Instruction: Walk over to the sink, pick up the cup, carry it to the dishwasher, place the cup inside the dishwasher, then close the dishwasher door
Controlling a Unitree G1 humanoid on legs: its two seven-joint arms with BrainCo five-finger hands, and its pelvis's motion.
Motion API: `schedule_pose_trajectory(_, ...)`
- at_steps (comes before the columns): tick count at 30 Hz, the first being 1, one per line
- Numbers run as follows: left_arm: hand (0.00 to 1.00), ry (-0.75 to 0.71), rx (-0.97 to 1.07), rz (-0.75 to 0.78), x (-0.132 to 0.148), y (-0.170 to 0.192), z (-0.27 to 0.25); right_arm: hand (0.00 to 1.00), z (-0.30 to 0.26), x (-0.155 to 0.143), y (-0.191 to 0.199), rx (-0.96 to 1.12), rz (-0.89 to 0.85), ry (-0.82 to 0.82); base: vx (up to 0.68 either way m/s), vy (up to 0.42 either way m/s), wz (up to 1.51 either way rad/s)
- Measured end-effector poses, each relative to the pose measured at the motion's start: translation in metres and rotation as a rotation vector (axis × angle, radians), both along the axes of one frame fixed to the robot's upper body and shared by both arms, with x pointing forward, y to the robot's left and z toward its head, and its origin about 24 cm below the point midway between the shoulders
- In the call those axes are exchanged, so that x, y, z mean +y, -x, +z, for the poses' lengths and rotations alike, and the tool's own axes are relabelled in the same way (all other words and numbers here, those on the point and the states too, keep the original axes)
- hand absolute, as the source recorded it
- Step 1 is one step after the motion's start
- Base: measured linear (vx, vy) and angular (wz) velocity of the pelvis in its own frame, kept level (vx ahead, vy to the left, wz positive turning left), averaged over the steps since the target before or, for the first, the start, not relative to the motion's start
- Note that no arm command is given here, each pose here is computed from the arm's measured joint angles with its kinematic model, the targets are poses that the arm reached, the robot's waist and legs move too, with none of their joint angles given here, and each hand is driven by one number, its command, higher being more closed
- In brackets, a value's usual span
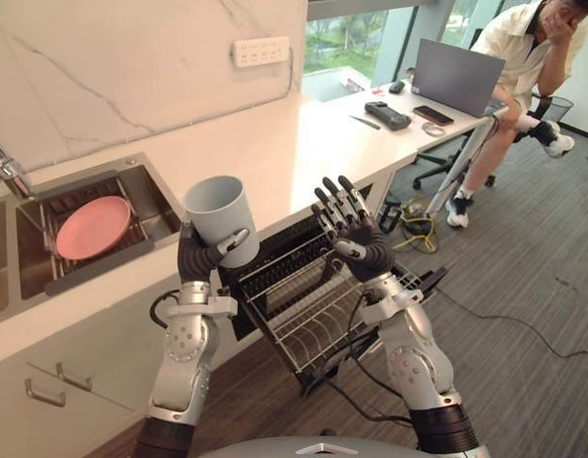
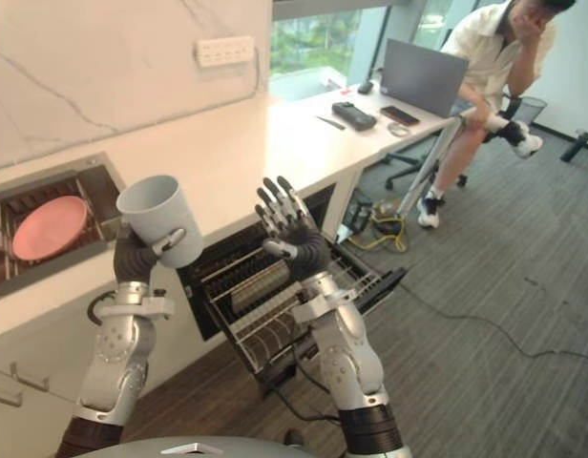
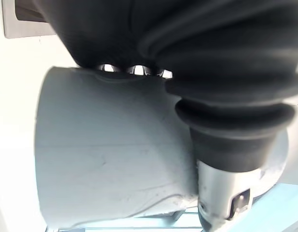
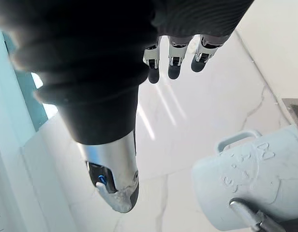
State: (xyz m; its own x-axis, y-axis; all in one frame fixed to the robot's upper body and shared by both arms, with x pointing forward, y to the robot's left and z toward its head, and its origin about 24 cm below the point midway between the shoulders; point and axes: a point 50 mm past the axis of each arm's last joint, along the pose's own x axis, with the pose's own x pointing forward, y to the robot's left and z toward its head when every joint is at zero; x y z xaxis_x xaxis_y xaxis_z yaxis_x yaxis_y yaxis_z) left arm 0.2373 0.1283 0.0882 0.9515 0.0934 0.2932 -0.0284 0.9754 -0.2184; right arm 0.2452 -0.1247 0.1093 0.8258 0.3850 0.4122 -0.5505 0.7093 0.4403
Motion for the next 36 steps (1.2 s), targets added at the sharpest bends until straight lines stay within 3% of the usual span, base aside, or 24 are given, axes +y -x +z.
schedule_pose_trajectory(6, 1.00, 0.034, 0.063, 0.082, 0.008, -0.001, -0.012, 0.00, -0.016, 0.005, -0.008, 0.126, -0.098, 0.036, 0.00, -0.001, 0.01)
schedule_pose_trajectory(11, 1.00, 0.035, 0.135, 0.314, 0.022, -0.002, -0.022, 0.00, -0.013, 0.005, -0.013, 0.147, -0.188, 0.067, 0.00, -0.005, 0.06)
schedule_pose_trajectory(14, 1.00, -0.028, 0.119, 0.495, 0.033, -0.004, -0.018, 0.00, -0.013, 0.009, -0.013, 0.155, -0.176, 0.055, 0.01, -0.006, 0.04)
schedule_pose_trajectory(23, 1.00, -0.208, 0.018, 0.787, 0.036, -0.006, 0.000, 0.00, 0.002, 0.039, -0.015, 0.119, -0.020, 0.027, 0.00, 0.000, 0.00)
schedule_pose_trajectory(29, 1.00, -0.287, 0.000, 0.805, 0.032, -0.007, 0.002, 0.00, 0.019, 0.061, -0.010, 0.068, 0.093, 0.009, 0.00, 0.000, 0.00)
schedule_pose_trajectory(36, 1.00, -0.332, -0.040, 0.644, -0.003, -0.014, 0.004, 0.00, 0.029, 0.088, -0.010, 0.067, 0.207, 0.060, 0.00, 0.000, 0.00)
